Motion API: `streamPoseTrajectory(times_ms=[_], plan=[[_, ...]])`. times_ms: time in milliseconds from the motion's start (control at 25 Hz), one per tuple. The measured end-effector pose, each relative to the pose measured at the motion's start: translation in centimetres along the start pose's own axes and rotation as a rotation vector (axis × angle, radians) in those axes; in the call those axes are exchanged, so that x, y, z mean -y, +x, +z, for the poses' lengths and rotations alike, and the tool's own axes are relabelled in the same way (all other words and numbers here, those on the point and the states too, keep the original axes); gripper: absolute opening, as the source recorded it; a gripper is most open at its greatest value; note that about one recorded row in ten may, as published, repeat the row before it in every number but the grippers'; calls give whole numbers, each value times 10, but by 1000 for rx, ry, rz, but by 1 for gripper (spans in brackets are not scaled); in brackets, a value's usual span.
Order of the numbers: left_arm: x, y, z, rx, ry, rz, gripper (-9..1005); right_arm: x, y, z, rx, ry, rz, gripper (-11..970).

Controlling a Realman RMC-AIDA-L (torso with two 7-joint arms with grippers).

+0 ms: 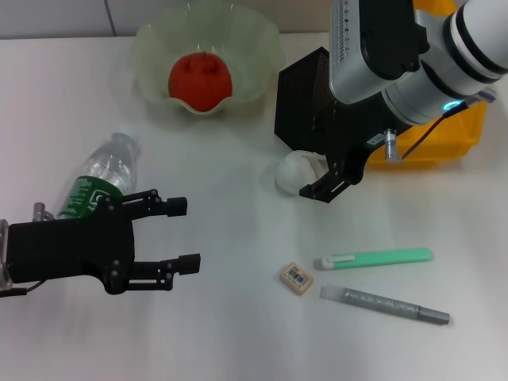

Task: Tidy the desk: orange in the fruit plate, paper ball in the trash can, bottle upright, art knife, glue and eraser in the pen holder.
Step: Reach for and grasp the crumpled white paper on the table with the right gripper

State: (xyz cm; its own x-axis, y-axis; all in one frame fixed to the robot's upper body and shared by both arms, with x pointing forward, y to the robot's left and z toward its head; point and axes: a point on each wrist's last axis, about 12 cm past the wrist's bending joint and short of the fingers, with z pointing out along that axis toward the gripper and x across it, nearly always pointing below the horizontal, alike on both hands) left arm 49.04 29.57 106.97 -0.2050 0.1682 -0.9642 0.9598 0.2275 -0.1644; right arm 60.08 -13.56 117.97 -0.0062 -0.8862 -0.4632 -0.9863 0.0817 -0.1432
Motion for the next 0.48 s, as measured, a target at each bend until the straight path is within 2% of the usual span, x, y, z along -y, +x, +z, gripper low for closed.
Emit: streamPoseTrajectory(times_ms=[480], plan=[[0,0,0,1,0,0,833,-2,-3,18,-27,28,-44,757]])
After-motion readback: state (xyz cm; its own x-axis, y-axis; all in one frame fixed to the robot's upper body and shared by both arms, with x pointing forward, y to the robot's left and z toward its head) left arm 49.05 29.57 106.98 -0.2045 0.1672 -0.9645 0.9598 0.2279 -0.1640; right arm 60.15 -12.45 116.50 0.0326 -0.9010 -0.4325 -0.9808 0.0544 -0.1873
